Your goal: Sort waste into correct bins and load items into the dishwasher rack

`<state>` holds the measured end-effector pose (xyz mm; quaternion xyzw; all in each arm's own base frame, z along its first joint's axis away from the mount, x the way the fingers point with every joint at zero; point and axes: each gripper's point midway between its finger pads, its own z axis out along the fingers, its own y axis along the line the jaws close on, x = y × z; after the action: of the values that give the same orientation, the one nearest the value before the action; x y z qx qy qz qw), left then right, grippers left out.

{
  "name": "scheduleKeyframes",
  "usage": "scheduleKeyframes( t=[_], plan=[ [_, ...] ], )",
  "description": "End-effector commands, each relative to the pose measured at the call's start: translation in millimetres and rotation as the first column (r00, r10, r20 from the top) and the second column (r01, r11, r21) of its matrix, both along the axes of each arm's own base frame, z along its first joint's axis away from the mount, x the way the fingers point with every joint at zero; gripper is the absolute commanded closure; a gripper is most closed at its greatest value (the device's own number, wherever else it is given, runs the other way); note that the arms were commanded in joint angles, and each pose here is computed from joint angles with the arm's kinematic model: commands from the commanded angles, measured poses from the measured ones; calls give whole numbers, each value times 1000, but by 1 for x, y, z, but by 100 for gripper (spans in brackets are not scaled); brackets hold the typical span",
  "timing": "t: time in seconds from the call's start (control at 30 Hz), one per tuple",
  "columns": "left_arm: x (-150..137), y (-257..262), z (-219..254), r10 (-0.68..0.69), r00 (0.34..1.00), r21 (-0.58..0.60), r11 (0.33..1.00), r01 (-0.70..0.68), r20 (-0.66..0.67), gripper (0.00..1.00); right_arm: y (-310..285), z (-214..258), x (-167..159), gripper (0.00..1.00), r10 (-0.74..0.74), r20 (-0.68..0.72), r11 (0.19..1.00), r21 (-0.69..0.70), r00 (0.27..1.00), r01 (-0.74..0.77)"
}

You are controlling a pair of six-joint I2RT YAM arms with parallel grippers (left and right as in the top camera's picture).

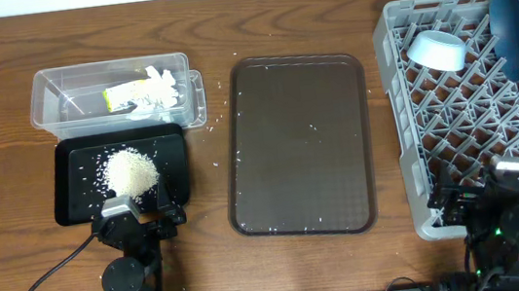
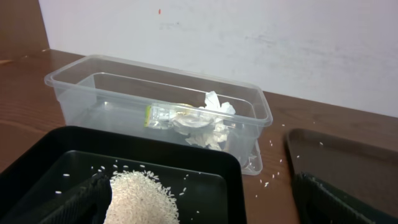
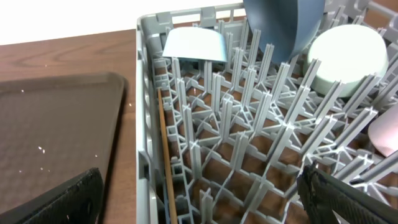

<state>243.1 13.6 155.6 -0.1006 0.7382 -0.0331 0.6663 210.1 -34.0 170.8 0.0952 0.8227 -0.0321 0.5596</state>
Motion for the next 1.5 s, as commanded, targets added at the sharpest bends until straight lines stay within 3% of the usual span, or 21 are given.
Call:
scheduleKeyframes(
  t=[0.0,0.13,0.33,0.9,1.27,1.47],
  plan=[
    [0,4,-18,19,999,19,1000,-18,-41,5,-2,-8,-1,1,-15,33,1000,4,999,14],
    [0,4,-18,19,999,19,1000,-18,-41,5,-2,-3,2,1,-13,113,1000,-5,994,14],
    [0,4,-18,19,999,19,1000,-18,-41,5,-1,47,12,1,3,319,1000,-27,948,6],
    [0,4,-18,19,999,19,1000,-18,-41,5,-1,32,18,1,5,310,1000,-26,951,3],
    [0,4,-18,19,999,19,1000,-18,-41,5,-2,-15,31,1,7,271,1000,-22,963,-1],
    [0,4,-18,19,999,19,1000,-18,-41,5,1,-15,31,1,17,273,1000,-22,962,-12]
  ],
)
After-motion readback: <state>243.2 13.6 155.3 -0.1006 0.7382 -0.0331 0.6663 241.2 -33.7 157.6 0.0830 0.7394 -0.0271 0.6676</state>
